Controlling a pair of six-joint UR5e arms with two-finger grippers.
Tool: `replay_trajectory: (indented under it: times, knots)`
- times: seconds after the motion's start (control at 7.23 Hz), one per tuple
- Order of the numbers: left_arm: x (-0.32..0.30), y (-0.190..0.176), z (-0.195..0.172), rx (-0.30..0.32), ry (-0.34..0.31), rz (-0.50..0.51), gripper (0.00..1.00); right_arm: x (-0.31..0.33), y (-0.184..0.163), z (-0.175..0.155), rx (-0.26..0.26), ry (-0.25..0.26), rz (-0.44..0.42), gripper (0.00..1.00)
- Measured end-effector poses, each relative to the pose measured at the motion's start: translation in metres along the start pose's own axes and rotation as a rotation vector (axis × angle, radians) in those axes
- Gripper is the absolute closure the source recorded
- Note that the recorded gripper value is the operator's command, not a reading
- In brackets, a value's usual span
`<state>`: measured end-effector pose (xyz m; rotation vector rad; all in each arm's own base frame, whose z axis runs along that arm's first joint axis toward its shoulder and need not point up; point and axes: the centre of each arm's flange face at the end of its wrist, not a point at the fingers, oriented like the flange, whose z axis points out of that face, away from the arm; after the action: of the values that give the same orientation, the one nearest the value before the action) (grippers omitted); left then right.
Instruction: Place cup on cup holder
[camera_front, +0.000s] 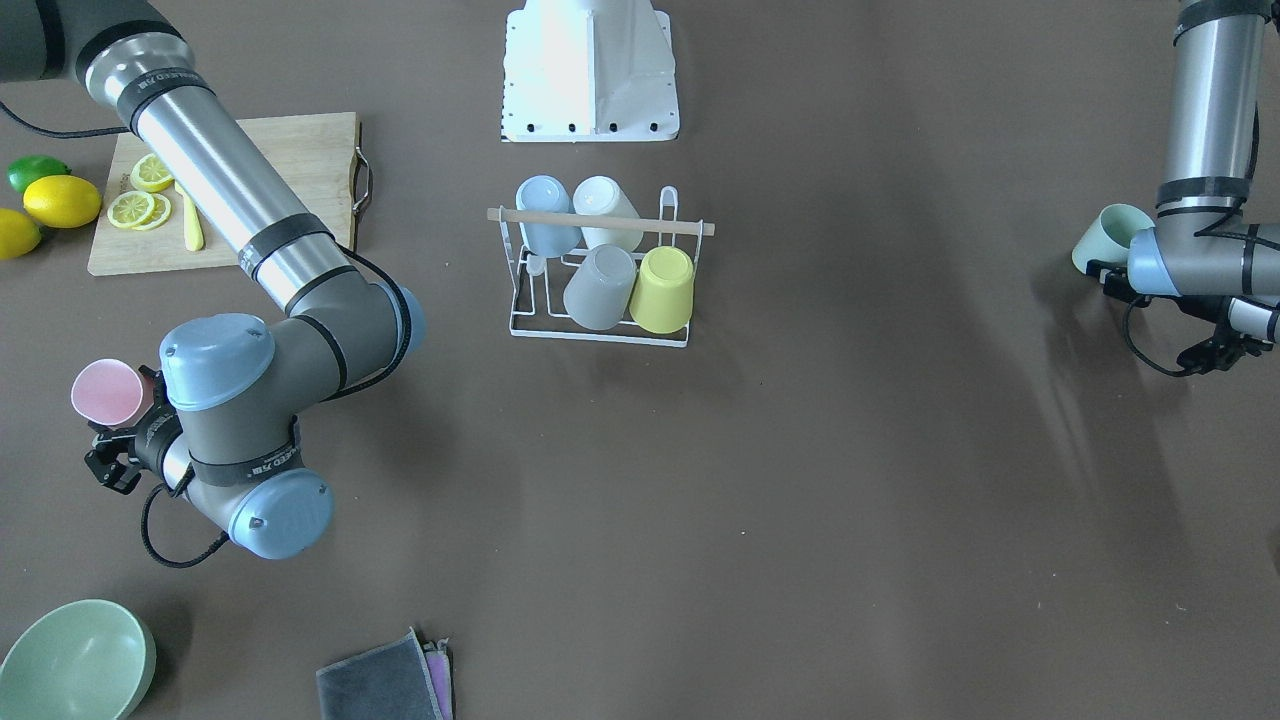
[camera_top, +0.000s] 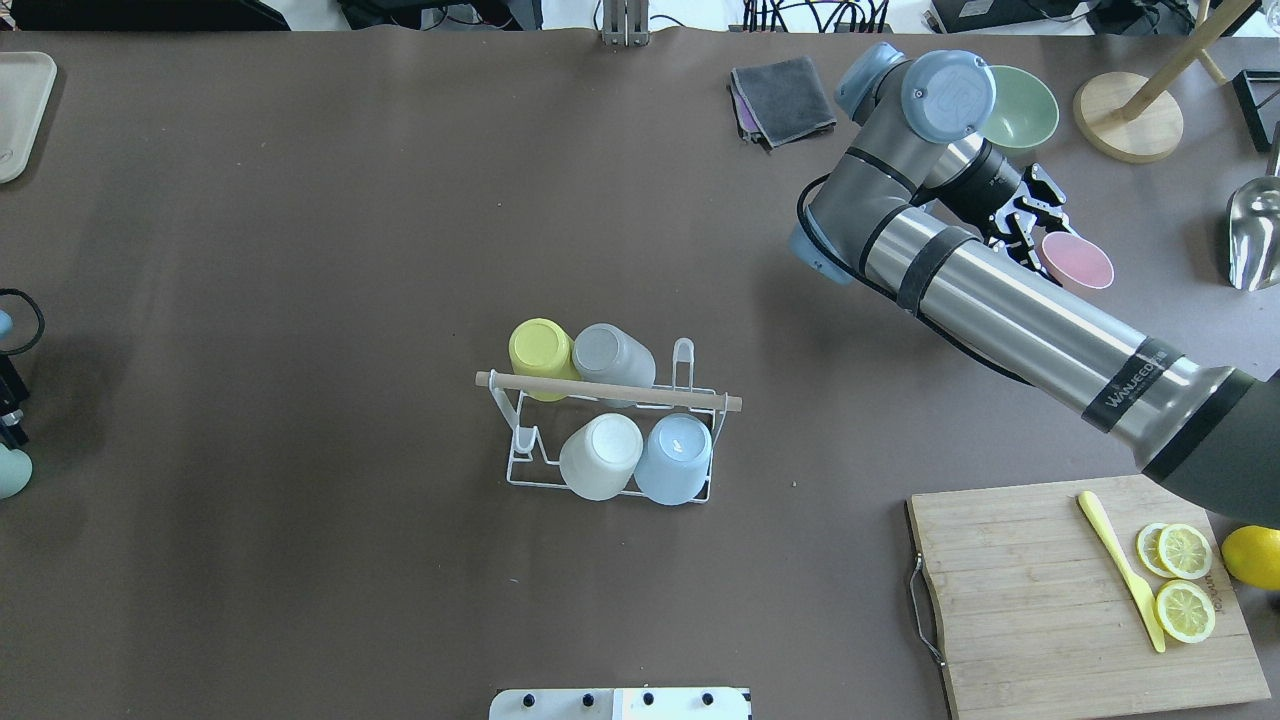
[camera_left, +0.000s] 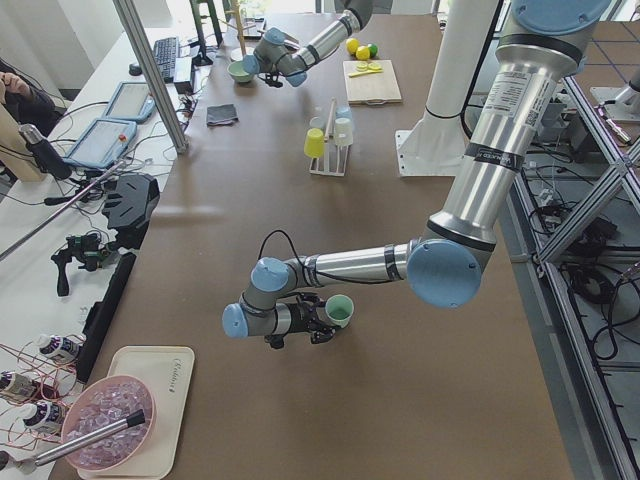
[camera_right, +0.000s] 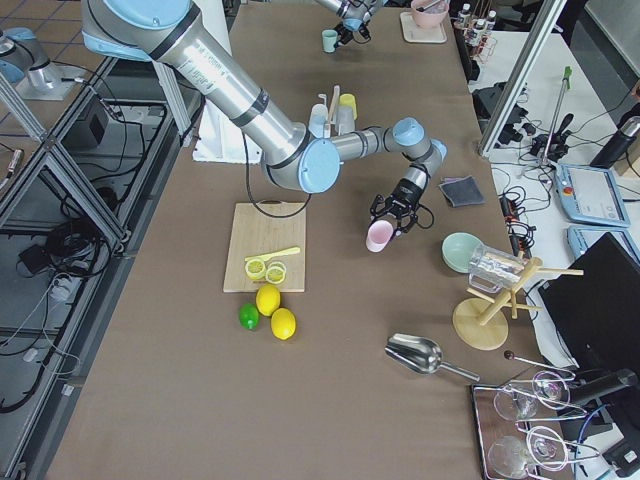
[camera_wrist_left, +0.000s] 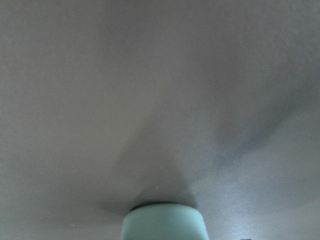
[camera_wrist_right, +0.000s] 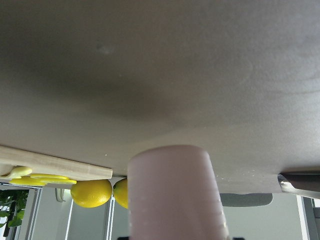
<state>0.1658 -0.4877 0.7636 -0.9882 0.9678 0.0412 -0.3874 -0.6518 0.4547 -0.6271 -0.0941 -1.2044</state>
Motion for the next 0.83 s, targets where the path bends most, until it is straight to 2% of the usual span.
replay_trajectory:
  times: [0.28,0.41,0.55,0.69,0.83]
  knots:
    - [-0.001,0.003,0.012,-0.025,0.002,0.008,0.15,0.005,0.043,-0.023,0.11,-0.009,0.037,0.39]
    - [0.001,0.002,0.017,-0.03,0.007,0.009,0.09,0.007,0.061,-0.026,0.19,-0.038,0.06,0.39]
    - [0.004,0.0,0.022,-0.033,0.013,0.011,0.1,0.004,0.076,-0.032,0.291,-0.077,0.09,0.39]
    - [0.007,-0.001,0.026,-0.036,0.016,0.012,0.29,-0.002,0.085,-0.042,0.402,-0.119,0.111,0.39]
    - [0.01,-0.001,0.028,-0.038,0.016,0.013,0.72,-0.006,0.091,-0.048,0.517,-0.154,0.12,0.39]
